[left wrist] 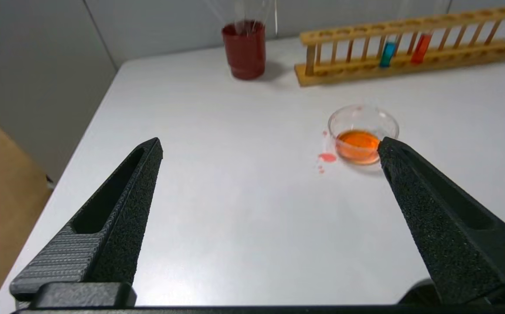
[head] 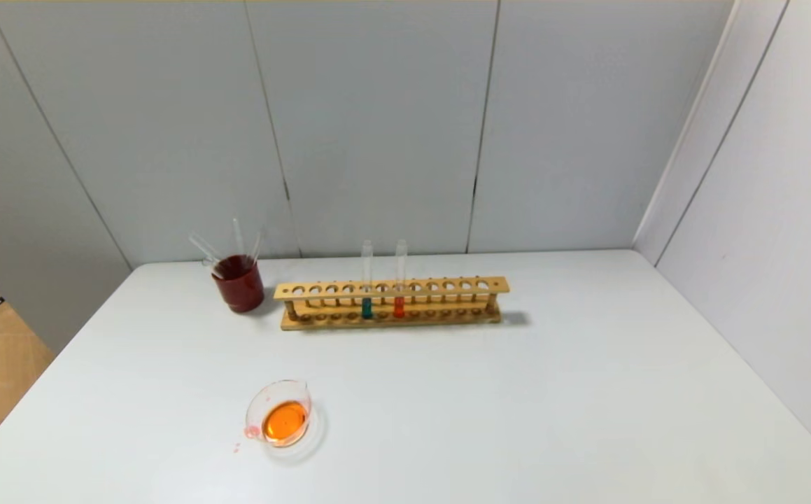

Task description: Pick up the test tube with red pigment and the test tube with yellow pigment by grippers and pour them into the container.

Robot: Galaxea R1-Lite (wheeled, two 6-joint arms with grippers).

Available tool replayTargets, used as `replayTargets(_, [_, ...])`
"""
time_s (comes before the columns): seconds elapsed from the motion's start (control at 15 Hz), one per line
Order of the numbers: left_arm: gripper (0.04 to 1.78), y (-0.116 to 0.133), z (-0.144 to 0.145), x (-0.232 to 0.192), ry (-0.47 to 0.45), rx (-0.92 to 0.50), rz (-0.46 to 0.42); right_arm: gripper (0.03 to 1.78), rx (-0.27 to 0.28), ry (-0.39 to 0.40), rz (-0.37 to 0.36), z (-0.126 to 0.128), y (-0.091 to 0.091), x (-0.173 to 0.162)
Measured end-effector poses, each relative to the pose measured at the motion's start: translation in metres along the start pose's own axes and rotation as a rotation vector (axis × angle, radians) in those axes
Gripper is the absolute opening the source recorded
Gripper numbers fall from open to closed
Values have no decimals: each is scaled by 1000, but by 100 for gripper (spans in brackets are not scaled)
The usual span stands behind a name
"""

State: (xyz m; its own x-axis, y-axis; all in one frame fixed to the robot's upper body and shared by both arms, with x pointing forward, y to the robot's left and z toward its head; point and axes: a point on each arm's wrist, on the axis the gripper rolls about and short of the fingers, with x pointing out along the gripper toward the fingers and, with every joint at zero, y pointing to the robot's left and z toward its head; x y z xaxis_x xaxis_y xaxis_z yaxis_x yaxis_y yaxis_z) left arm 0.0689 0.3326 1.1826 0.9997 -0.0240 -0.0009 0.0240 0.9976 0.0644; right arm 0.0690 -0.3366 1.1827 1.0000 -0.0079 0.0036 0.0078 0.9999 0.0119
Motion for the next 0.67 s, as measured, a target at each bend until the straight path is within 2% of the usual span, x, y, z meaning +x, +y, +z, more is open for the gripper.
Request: replayTargets(0.67, [174,0,-1,0,3,-17,3,175,-2,0,0,0,0,0])
